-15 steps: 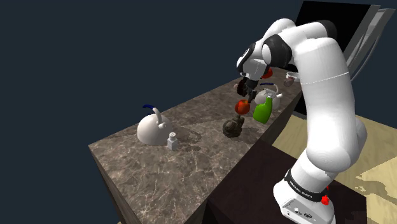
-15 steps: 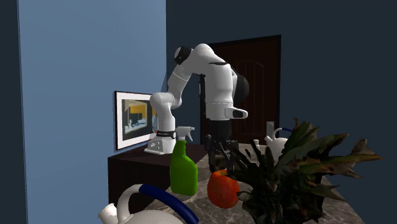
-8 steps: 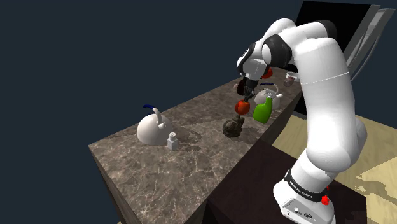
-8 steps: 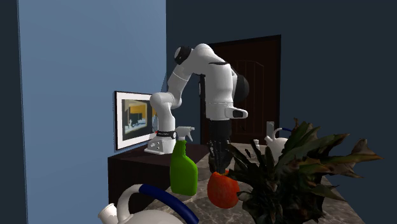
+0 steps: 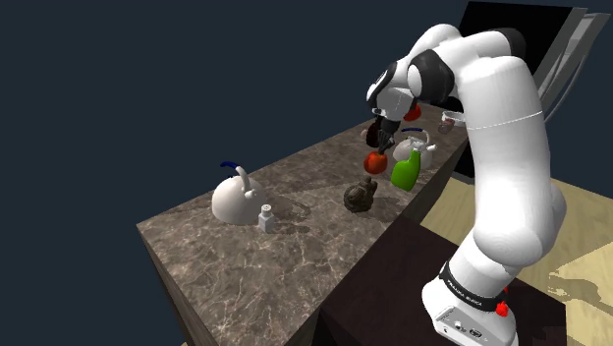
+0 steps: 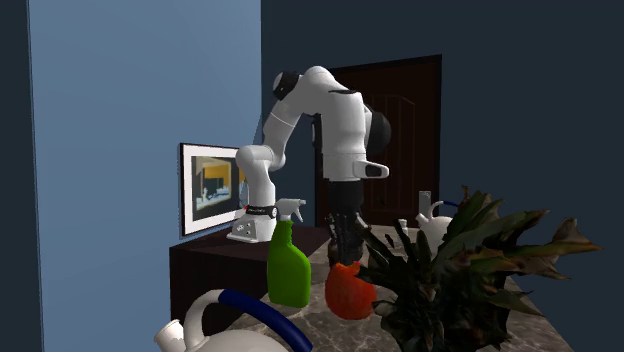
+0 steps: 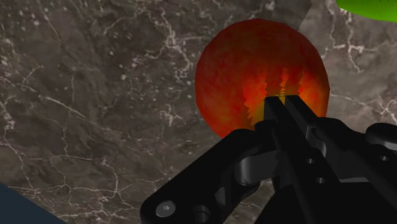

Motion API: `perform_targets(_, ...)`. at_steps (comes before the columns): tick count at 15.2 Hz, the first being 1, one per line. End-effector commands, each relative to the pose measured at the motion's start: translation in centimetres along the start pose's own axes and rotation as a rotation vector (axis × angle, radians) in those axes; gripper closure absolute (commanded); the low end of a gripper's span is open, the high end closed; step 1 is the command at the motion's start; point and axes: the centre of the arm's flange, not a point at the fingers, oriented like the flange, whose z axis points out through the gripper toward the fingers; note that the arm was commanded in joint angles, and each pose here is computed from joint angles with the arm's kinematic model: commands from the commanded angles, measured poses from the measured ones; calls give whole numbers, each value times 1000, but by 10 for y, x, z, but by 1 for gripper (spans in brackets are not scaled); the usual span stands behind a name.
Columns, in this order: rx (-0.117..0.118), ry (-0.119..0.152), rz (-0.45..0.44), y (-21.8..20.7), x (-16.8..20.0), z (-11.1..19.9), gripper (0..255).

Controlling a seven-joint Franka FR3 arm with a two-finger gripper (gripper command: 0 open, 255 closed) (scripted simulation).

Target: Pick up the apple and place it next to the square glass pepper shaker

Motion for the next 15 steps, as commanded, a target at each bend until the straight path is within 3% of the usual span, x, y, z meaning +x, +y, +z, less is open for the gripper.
perform_targets(1, 0, 0, 0, 1, 1, -11, 255)
perform_targets(15, 0, 0, 0, 1, 3, -84, 255)
